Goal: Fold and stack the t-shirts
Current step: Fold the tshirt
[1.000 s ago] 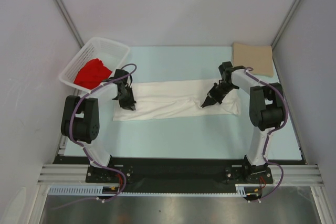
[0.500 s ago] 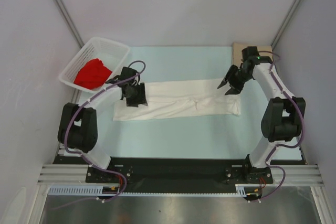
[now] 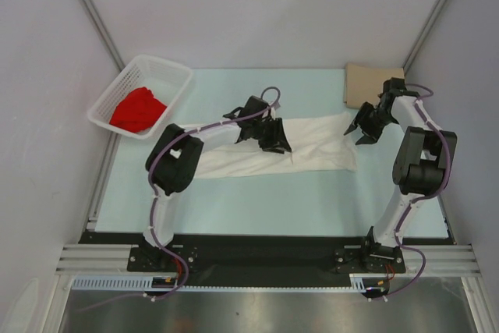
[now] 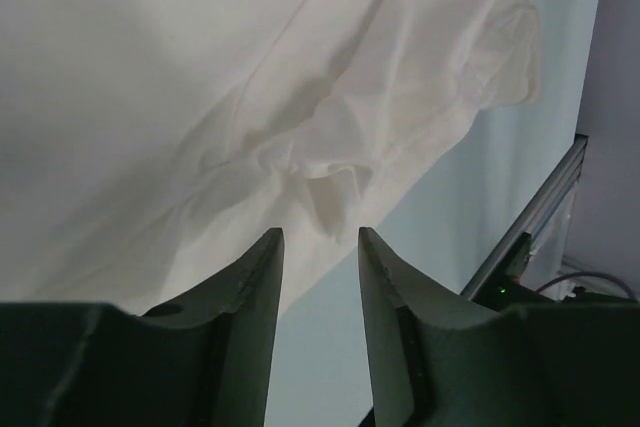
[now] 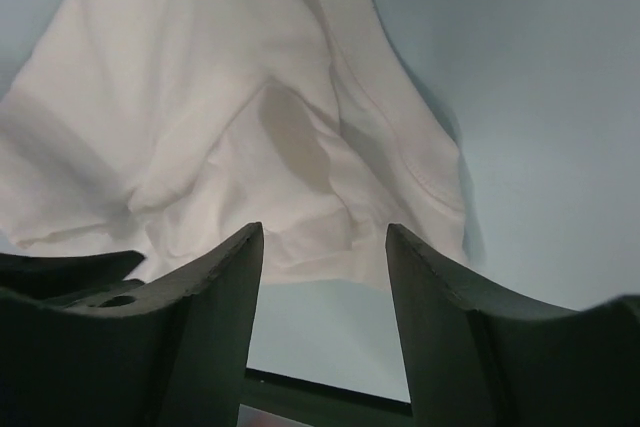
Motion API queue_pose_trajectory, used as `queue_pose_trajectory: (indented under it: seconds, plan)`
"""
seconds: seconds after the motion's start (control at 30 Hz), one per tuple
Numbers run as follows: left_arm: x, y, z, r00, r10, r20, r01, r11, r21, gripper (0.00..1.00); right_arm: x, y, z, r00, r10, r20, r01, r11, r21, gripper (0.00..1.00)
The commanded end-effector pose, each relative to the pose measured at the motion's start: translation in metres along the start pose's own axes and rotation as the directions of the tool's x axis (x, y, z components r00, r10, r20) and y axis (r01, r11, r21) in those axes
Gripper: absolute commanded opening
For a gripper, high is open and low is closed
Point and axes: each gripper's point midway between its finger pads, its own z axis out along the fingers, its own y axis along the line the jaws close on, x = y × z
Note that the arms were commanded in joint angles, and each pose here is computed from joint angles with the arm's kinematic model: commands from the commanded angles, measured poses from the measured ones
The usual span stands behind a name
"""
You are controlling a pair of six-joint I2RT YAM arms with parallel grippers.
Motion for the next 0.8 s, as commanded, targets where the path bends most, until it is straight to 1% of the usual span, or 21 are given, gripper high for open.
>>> queue_pose_trajectory:
  seconds: [0.0, 0.1, 0.13, 0.3, 0.4, 0.5, 0.53, 0.63, 0.7, 0.77]
  plan:
    - [-0.006, -0.025, 0.016, 0.992, -0.130, -0.010, 0.130, 0.991, 0.036, 0.42, -0.009, 0.009, 0.009, 1.000, -0.009, -0.013, 0.007, 0.995, -0.096, 0.58]
    - [0.004, -0.017, 0.022, 0.981, -0.194, -0.026, 0.193, 0.981, -0.012, 0.46, -0.005, 0.012, 0.015, 0.999, -0.017, -0.034, 0.013, 0.994, -0.110, 0.57]
    - [0.003, -0.016, 0.023, 0.978, -0.207, -0.014, 0.207, 0.978, -0.015, 0.47, -0.006, 0.010, 0.019, 0.999, -0.020, -0.035, 0.016, 0.994, -0.107, 0.56]
    - [-0.007, -0.031, 0.011, 0.985, -0.170, 0.035, 0.170, 0.985, 0.028, 0.49, -0.010, 0.017, 0.031, 0.998, -0.031, -0.054, 0.024, 0.991, -0.131, 0.48]
    - [-0.006, -0.036, 0.006, 0.989, -0.144, 0.036, 0.142, 0.989, 0.043, 0.50, -0.008, 0.026, 0.038, 0.997, -0.050, -0.060, 0.042, 0.990, -0.131, 0.47]
    - [-0.004, -0.029, 0.006, 0.986, -0.162, 0.032, 0.161, 0.987, 0.020, 0.53, -0.007, 0.031, 0.044, 0.996, -0.058, -0.068, 0.049, 0.991, -0.128, 0.48]
    - [-0.006, -0.028, 0.007, 0.984, -0.175, 0.033, 0.174, 0.985, 0.017, 0.56, -0.008, 0.031, 0.046, 0.996, -0.052, -0.066, 0.044, 0.991, -0.124, 0.49]
    - [-0.009, -0.022, 0.011, 0.981, -0.190, 0.028, 0.190, 0.982, -0.001, 0.58, -0.009, 0.031, 0.048, 0.997, -0.049, -0.060, 0.042, 0.992, -0.122, 0.50]
    - [-0.013, -0.020, 0.014, 0.979, -0.206, 0.011, 0.206, 0.978, -0.022, 0.58, -0.010, 0.031, 0.052, 0.997, -0.049, -0.066, 0.041, 0.992, -0.123, 0.50]
    - [-0.010, -0.010, 0.021, 0.972, -0.233, -0.010, 0.232, 0.971, -0.051, 0.56, -0.010, 0.031, 0.054, 0.996, -0.050, -0.073, 0.041, 0.992, -0.122, 0.50]
